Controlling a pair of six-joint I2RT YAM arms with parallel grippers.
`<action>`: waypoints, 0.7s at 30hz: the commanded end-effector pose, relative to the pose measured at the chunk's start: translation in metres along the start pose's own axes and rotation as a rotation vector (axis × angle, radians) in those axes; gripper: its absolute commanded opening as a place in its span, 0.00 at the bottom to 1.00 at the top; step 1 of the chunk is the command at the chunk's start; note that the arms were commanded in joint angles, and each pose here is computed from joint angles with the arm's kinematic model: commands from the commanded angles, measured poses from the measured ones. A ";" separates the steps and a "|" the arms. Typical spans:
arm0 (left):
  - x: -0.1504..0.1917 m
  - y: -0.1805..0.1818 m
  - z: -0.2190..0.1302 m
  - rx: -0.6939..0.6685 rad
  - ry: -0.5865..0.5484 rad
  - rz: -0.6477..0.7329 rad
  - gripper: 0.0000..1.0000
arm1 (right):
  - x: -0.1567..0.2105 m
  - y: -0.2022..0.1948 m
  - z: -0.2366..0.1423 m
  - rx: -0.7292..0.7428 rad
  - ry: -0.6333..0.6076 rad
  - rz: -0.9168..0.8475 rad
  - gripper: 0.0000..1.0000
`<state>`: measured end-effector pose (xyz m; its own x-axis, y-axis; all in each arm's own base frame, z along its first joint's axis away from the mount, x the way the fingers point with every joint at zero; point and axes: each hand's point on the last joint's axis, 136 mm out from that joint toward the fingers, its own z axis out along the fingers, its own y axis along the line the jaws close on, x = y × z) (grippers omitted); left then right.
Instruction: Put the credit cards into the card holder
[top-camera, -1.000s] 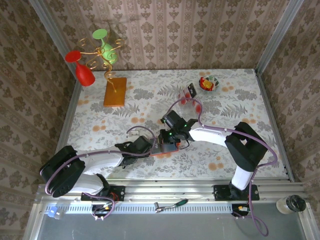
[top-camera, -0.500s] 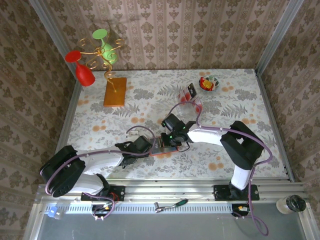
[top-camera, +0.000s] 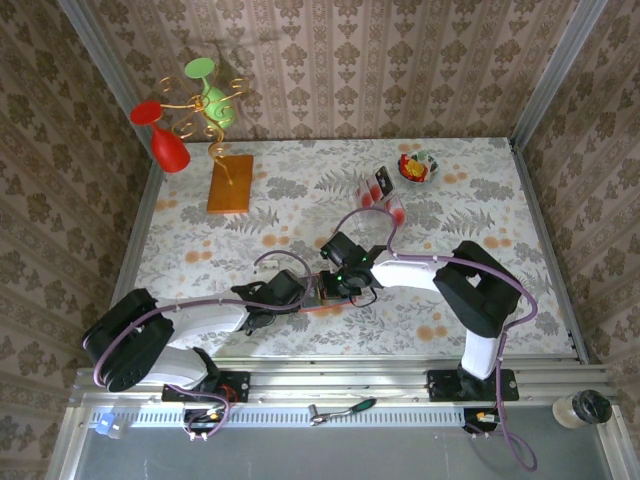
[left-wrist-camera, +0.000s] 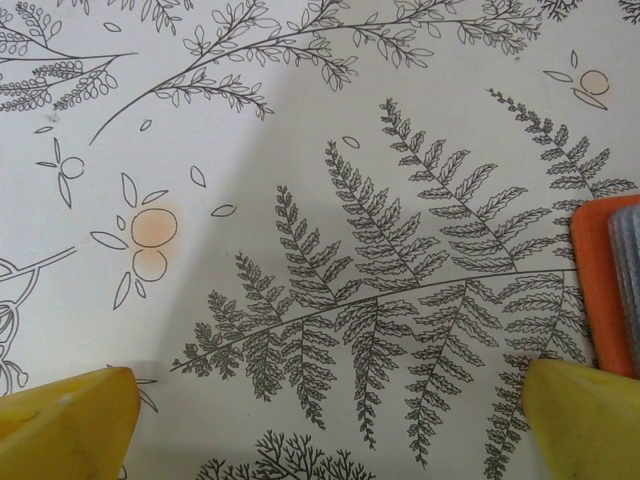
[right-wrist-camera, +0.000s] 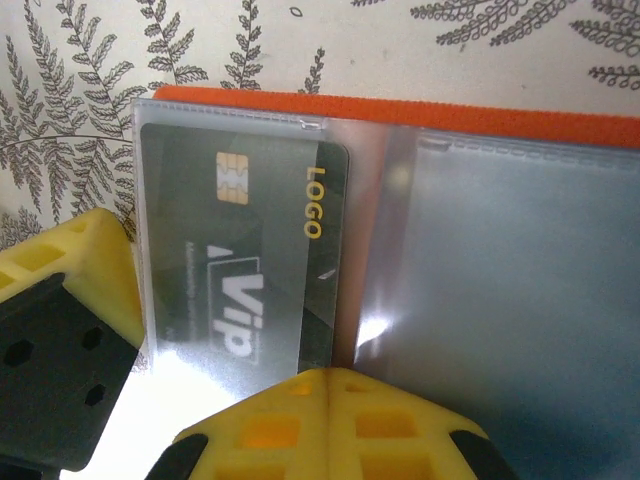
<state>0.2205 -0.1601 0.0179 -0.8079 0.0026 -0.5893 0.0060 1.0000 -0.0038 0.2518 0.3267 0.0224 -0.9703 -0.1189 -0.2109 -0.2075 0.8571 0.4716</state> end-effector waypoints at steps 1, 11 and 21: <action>0.003 -0.005 0.003 0.017 0.022 0.019 1.00 | 0.007 0.001 0.010 -0.007 0.030 0.014 0.00; 0.004 -0.001 0.001 0.013 0.016 0.015 1.00 | -0.006 0.008 -0.009 -0.035 -0.011 0.015 0.00; 0.004 0.010 -0.005 -0.007 0.003 -0.005 1.00 | -0.027 -0.004 -0.022 0.012 -0.049 0.009 0.00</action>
<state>0.2181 -0.1588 0.0199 -0.8039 -0.0078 -0.5947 0.0086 0.9997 -0.0248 0.2679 0.3156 0.0333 -0.9722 -0.0787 -0.2203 -0.1781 0.8598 0.4786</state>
